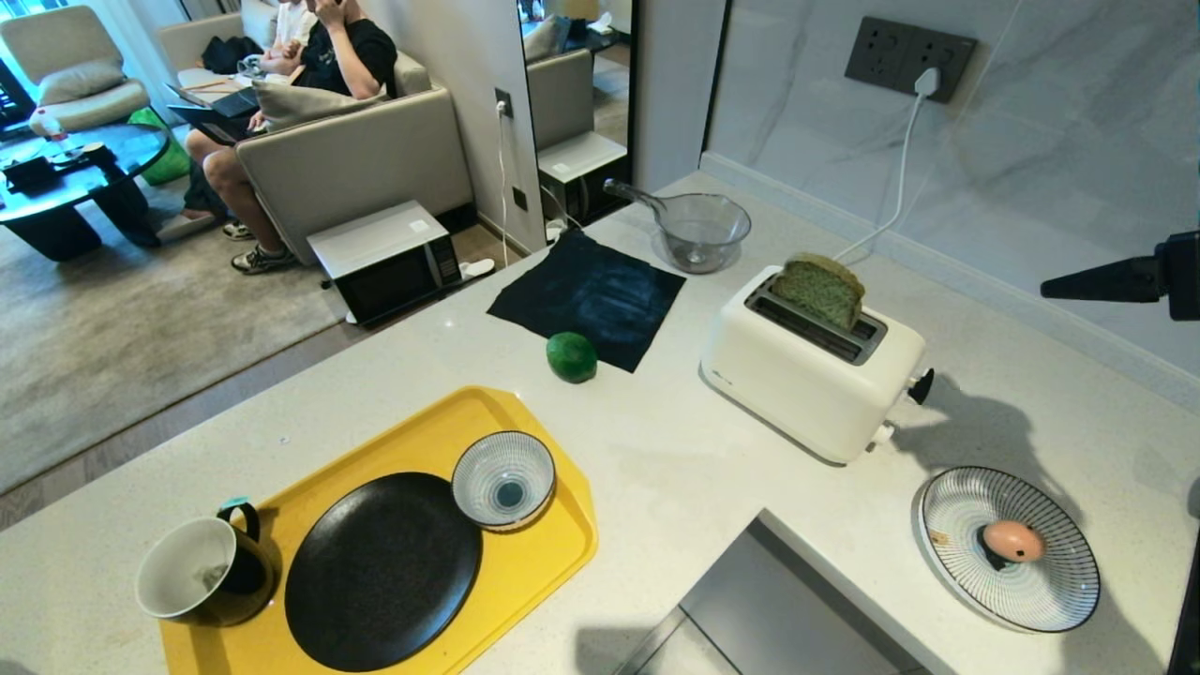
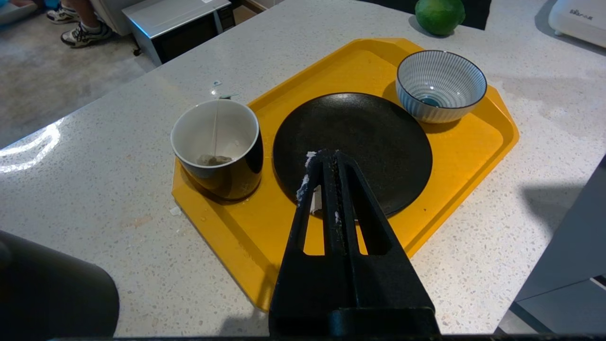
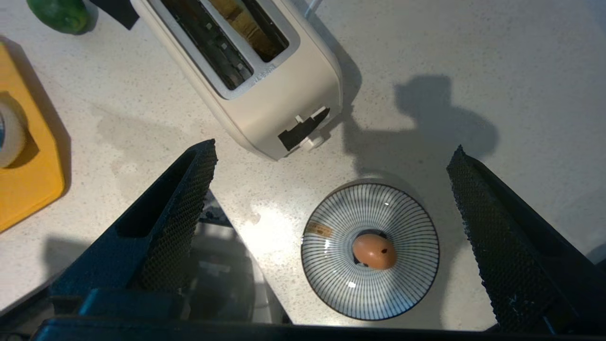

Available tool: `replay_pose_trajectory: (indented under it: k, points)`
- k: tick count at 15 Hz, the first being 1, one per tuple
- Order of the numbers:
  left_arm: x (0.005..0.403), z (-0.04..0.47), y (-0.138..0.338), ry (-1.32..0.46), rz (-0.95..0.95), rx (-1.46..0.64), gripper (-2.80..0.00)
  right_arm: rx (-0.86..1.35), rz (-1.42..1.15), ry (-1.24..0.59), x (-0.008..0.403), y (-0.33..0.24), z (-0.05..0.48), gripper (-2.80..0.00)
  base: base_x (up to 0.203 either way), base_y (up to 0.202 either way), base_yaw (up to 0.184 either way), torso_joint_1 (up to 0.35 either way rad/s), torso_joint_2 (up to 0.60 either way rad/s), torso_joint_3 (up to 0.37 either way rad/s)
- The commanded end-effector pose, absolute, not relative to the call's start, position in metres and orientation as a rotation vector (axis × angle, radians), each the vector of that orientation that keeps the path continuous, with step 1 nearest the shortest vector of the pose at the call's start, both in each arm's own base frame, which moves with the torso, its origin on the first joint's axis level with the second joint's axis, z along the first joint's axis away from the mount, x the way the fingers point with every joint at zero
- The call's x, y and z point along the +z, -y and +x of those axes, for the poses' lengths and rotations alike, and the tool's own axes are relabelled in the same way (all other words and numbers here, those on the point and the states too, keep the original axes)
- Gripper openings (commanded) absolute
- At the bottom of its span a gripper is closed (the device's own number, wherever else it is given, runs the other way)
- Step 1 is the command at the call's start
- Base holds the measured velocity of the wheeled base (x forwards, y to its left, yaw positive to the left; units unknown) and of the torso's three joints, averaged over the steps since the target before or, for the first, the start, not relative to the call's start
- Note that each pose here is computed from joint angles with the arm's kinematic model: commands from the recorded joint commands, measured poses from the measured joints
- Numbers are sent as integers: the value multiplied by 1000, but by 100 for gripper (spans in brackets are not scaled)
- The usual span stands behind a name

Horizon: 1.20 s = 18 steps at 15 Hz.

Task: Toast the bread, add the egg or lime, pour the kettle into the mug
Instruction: Use a bread toaster

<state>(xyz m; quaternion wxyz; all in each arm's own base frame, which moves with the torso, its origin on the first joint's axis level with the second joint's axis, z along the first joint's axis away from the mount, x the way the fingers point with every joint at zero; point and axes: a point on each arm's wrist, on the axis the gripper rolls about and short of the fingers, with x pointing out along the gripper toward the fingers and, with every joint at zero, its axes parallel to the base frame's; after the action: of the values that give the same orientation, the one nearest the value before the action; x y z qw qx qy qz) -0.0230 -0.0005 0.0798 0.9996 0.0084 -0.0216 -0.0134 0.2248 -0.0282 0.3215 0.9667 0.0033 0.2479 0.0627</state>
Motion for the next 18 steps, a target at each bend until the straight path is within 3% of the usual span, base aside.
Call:
replay_pose_trajectory:
  k: [1, 8, 12, 14, 15, 18]
  points:
    - [75, -22, 0, 28, 17, -27, -280, 121, 19, -522, 316, 33, 231, 0, 0, 0, 0, 0, 0, 0]
    - [75, -22, 1, 28, 17, -26, -280, -93, -211, -555, 315, 48, 236, 0, 0, 0, 0, 0, 0, 0]
    - [75, -22, 0, 28, 17, -27, -280, 33, -110, -551, 310, 59, 242, 0, 0, 0, 0, 0, 0, 0]
    - [75, -22, 1, 28, 17, -26, -280, 107, 66, -542, 308, 62, 245, 0, 0, 0, 0, 0, 0, 0]
    - [75, -22, 0, 28, 17, -27, -280, 134, 125, -543, 306, 66, 249, -280, 0, 0, 0, 0, 0, 0]
    - [75, -22, 0, 28, 17, -27, -280, 146, 86, -553, 300, 71, 263, -280, 0, 0, 0, 0, 0, 0]
